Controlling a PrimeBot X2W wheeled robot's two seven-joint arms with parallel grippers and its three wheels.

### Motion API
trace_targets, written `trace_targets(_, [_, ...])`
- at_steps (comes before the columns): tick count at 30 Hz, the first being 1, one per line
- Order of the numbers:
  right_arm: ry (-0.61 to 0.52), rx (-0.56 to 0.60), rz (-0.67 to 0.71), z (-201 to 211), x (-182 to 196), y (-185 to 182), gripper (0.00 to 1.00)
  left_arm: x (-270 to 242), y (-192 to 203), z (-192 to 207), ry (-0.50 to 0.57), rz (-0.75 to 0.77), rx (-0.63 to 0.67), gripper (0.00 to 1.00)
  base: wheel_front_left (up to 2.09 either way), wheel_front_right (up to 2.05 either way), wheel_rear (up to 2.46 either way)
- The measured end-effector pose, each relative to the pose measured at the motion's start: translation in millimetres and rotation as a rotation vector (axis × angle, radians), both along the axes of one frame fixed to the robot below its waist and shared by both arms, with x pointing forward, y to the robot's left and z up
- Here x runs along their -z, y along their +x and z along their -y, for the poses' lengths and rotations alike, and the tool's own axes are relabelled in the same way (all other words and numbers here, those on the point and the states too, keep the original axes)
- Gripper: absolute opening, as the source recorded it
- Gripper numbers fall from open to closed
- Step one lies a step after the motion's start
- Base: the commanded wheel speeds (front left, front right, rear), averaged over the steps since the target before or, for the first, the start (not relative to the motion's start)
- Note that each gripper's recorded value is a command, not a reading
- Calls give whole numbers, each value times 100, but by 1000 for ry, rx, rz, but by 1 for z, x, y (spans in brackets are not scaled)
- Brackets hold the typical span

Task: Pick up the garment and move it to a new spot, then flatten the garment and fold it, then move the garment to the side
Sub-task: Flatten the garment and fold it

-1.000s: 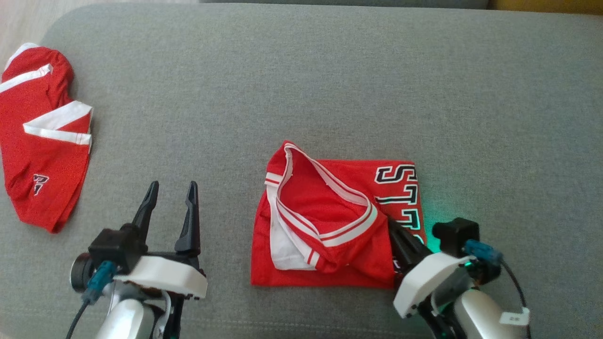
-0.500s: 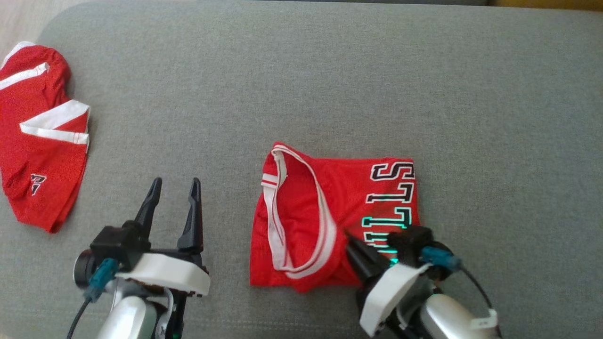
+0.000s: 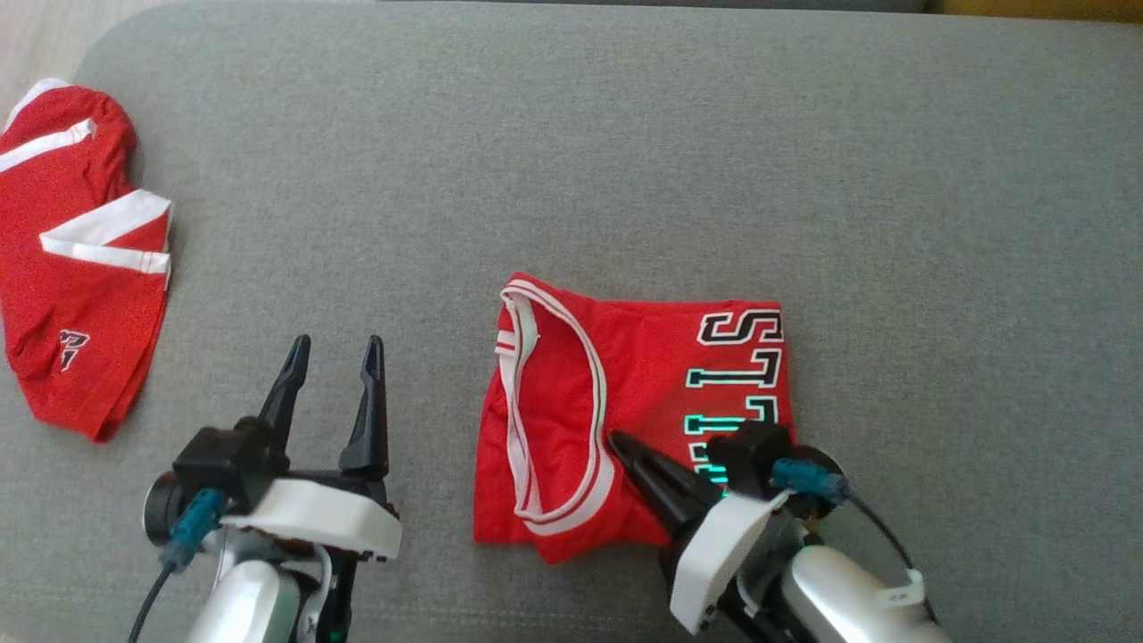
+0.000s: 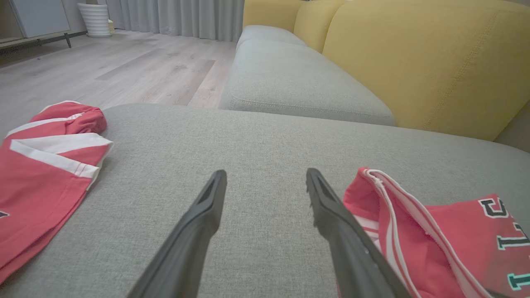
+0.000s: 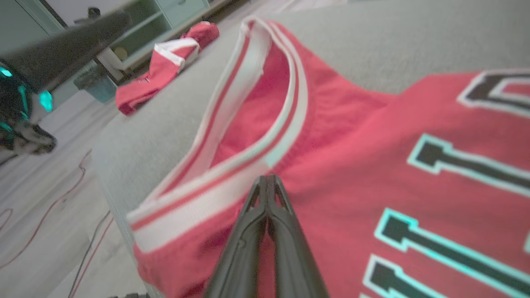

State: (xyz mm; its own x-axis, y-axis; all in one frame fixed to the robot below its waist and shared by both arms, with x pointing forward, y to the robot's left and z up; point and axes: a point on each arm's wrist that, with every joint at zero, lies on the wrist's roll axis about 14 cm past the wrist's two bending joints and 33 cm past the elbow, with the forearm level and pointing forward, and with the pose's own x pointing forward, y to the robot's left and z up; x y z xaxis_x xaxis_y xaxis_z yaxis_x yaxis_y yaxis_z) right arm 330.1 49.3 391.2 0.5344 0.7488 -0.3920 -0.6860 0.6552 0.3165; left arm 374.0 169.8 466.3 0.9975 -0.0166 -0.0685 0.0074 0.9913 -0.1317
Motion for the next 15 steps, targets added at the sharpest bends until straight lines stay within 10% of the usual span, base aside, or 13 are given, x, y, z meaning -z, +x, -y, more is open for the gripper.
trace_targets(7, [160, 132, 142, 13, -55, 35, 5, -3, 2, 6, 4, 12, 20, 100, 0, 0, 0])
trace_targets(8, [168, 165, 164, 22, -62, 43, 20, -4, 3, 7, 4, 16, 23, 100, 0, 0, 0])
trace_targets(10, [177, 248, 225, 44, -77, 60, 100, -7, 3, 9, 4, 26, 29, 100, 0, 0, 0])
trace_targets(15, [142, 466, 360, 113, -105, 84, 100, -19, 3, 12, 5, 60, 41, 100, 0, 0, 0])
